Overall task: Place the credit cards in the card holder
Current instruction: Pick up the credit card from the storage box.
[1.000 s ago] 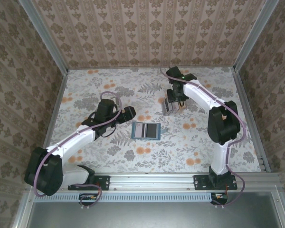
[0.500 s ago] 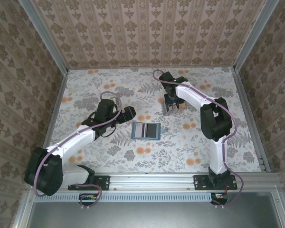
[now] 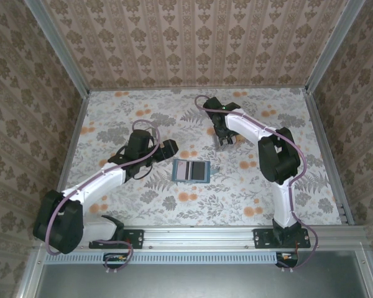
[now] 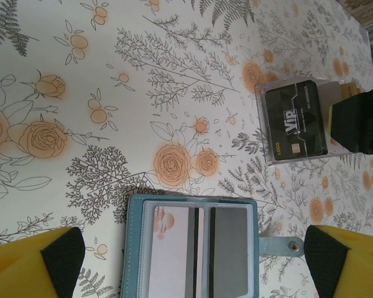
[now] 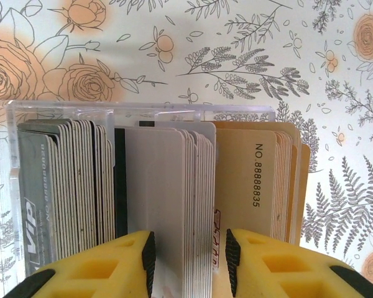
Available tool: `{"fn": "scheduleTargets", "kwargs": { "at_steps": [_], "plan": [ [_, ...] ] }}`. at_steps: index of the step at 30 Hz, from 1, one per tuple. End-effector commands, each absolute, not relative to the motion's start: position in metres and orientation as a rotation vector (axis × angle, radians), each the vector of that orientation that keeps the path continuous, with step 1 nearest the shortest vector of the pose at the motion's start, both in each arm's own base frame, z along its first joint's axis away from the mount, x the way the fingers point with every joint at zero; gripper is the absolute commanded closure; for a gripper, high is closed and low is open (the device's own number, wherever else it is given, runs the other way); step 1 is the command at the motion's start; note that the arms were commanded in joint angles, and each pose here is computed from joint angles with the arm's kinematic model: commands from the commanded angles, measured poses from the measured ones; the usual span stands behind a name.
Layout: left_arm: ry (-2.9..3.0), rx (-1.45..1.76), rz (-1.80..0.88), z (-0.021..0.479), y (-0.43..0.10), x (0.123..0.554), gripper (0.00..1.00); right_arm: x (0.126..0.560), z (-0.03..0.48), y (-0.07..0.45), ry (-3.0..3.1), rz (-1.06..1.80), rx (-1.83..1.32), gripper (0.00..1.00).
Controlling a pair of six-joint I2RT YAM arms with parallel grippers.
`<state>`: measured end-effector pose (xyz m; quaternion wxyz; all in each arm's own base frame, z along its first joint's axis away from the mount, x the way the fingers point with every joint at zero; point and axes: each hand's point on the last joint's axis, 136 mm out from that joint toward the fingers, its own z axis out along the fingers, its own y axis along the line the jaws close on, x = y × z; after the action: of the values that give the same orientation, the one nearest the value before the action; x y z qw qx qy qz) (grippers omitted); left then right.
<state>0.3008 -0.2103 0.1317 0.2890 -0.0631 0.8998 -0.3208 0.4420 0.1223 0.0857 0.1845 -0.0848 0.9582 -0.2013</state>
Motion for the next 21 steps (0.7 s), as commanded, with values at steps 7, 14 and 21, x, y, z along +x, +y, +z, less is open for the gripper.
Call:
{"fn": "scheduleTargets", "kwargs": {
  "at_steps": [7,14,21],
  "plan": [
    [2.406,-0.202,-0.884,0.1315,-0.2107,0.3018,0.06,0.4424,0.1097,0.1092,2.649,-0.636,-0.223,0.69],
    [2.412,-0.198,-0.887,0.1302,-0.212,0.3024,0.06,0.4411,0.1115,0.1068,2.641,-0.645,-0.211,0.74],
    [2.413,-0.199,-0.892,0.1301,-0.2128,0.3025,0.06,0.4385,0.1103,0.1045,2.642,-0.65,-0.211,0.78]
  ]
}}
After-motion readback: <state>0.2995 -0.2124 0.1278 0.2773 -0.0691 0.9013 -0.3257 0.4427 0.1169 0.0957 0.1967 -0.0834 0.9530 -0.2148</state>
